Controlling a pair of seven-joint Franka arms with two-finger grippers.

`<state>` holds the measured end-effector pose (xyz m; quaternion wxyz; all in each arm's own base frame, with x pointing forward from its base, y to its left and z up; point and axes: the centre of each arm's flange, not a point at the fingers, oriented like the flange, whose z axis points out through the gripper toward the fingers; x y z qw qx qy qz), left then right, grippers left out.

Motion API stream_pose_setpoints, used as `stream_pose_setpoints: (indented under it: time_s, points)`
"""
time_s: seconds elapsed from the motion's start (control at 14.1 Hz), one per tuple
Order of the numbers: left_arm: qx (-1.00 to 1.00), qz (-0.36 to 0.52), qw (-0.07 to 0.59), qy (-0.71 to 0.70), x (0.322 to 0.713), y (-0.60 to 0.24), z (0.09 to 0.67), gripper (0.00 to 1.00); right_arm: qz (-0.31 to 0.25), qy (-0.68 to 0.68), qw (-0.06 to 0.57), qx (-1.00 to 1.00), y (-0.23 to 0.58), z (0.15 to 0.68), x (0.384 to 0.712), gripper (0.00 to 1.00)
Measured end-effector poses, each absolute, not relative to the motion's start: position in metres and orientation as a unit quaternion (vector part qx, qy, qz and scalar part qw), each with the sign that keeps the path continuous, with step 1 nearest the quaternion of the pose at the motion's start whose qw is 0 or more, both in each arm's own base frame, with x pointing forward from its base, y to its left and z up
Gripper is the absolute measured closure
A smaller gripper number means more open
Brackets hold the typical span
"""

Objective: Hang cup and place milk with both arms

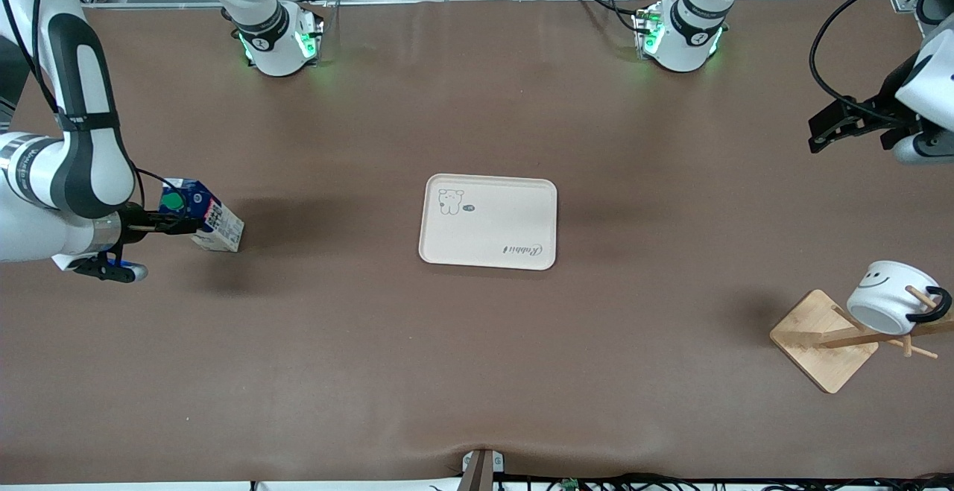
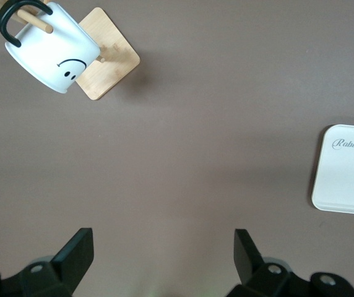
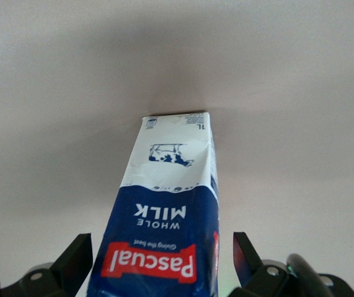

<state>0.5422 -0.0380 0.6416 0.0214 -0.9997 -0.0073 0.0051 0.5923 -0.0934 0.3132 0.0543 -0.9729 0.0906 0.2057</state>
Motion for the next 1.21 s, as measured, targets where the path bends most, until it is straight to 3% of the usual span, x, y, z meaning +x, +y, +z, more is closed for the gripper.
stream_pose_setpoints:
  time_s: [0.85, 1.21]
  points:
    - [-1.0, 0.004, 0.021, 0.004, 0.536, -0.049, 0.641, 0.0, 0.1, 0.031, 0.05, -0.993, -0.075, 0.43, 0.643, 0.0]
    - [-1.0, 0.004, 0.021, 0.004, 0.536, -0.049, 0.641, 0.0, 0.037, 0.03, 0.041, -0.998, -0.084, 0.518, 0.655, 0.0]
